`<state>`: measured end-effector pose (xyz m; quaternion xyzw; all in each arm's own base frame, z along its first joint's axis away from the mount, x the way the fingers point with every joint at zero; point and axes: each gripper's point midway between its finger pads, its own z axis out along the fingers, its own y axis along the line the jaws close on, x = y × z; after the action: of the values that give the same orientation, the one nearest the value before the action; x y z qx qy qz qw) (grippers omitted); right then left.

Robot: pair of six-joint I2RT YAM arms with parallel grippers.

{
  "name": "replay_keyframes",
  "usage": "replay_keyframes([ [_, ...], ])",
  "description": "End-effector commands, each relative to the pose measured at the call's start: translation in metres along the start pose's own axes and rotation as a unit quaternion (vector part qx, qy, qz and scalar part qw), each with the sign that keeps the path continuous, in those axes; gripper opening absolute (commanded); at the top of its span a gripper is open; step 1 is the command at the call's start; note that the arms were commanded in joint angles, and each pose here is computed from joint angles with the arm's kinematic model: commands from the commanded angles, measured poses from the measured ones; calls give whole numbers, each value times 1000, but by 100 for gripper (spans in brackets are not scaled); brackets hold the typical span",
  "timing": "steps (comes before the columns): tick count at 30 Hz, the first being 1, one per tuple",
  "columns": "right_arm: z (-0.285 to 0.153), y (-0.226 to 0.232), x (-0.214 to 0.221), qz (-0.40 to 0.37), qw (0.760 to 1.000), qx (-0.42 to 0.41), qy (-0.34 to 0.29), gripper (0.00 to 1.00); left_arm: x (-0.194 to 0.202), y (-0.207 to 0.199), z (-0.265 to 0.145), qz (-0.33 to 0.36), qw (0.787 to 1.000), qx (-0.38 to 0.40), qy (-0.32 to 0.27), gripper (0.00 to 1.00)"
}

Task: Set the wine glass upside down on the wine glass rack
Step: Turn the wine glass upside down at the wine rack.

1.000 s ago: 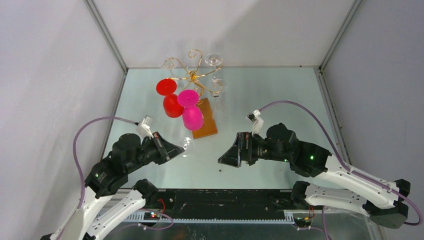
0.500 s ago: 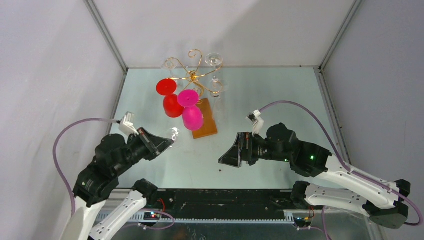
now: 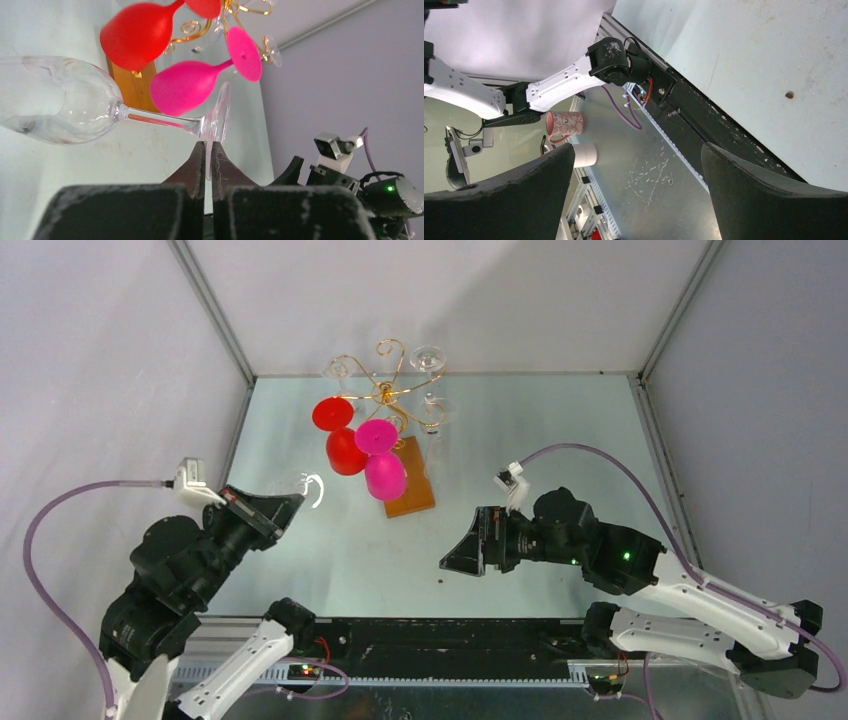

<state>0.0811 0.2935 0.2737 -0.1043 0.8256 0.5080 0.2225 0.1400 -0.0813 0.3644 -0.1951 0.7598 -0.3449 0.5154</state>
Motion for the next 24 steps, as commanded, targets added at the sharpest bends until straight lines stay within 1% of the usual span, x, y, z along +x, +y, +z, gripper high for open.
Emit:
replay_keyframes([
  [1,-7,5,-5,3,1000,-4,-13,100,-31,-17,3,31,998,7,-49,0],
  [6,-8,4,-4,4,1000,-2,-12,100,-39,-34,15,46,998,18,-44,0],
  [13,-7,2,-2,6,1000,3,-10,99,-68,-57,31,58,995,29,-74,0],
  [15,-7,3,-3,6,1000,2,-14,100,-77,-57,37,52,995,26,-84,0],
  [16,-8,3,-3,6,1000,2,-14,100,-78,-58,40,48,995,31,-81,0],
  [17,-8,3,-3,6,1000,2,-15,100,-76,-64,45,42,996,47,-66,0],
  [18,-9,3,-3,6,1000,2,-15,100,-84,-62,49,37,995,46,-79,0],
  [19,-9,3,-3,5,1000,3,-16,100,-79,-64,55,28,996,57,-61,0],
  [20,-11,2,-2,5,1000,5,-17,100,-88,-62,61,23,995,56,-73,0],
  [21,-11,1,-2,6,1000,9,-16,100,-84,-63,65,14,996,66,-60,0],
  [22,-12,1,-1,6,1000,8,-17,99,-92,-62,67,11,995,68,-71,0],
  [24,-14,0,0,9,1000,7,-21,99,-98,-54,80,1,996,58,-70,0],
])
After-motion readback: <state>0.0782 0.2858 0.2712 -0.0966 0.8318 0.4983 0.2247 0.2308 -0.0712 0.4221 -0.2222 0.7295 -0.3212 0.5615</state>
